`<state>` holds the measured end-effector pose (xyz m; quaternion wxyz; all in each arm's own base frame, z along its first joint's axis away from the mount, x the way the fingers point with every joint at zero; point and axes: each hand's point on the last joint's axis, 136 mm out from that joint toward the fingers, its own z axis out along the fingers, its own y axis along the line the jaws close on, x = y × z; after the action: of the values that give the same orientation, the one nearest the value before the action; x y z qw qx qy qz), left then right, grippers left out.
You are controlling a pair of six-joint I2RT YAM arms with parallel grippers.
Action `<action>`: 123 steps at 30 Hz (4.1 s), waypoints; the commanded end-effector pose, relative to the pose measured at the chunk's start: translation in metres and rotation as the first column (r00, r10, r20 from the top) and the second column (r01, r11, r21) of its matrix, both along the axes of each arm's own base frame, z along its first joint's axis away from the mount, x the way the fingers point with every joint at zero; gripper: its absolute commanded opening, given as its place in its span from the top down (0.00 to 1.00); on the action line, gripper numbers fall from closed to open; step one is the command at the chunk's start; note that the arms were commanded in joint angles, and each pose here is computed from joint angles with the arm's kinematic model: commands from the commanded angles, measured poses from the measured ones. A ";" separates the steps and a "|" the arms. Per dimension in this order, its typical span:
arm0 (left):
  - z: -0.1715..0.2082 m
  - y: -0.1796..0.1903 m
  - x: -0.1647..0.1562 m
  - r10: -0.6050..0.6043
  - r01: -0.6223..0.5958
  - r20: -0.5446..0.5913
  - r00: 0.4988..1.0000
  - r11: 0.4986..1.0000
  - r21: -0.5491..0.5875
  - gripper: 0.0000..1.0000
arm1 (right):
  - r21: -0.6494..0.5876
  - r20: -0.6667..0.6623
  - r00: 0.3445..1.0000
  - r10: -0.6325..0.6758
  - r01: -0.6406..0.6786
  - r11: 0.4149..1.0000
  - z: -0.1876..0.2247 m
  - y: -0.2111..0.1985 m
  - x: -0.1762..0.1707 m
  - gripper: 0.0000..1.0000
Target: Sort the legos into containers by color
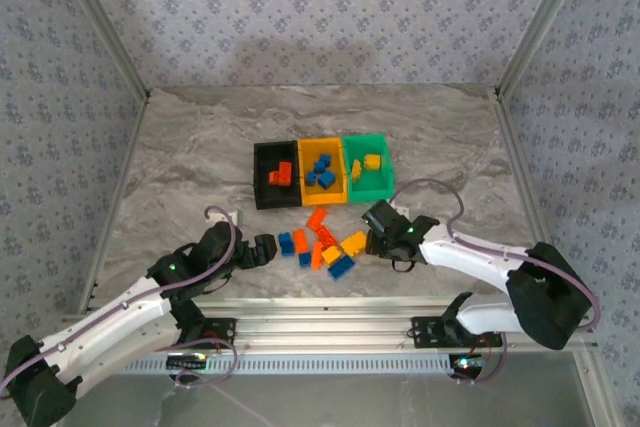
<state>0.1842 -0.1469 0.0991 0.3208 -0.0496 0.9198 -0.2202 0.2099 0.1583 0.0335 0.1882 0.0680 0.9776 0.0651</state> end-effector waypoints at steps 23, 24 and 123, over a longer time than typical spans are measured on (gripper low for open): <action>0.005 0.008 0.003 0.041 -0.041 0.006 0.999 0.999 0.006 0.00 | 0.019 0.193 0.975 0.107 -0.113 0.993 0.104 0.040 0.083 0.73; 0.005 0.008 0.003 0.040 -0.040 0.006 0.999 0.999 0.006 0.00 | 0.019 0.196 0.976 0.094 -0.099 0.995 0.106 0.041 0.094 0.73; 0.103 -0.167 0.182 -0.216 0.209 0.071 0.974 0.973 0.096 0.18 | 0.165 0.271 0.956 -0.112 0.069 0.984 0.095 -0.018 0.042 0.33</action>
<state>0.3900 -0.3140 0.1571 0.3067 0.0674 0.9343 -0.1689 0.2594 0.1461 0.1352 0.3313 0.1106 0.9254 0.1473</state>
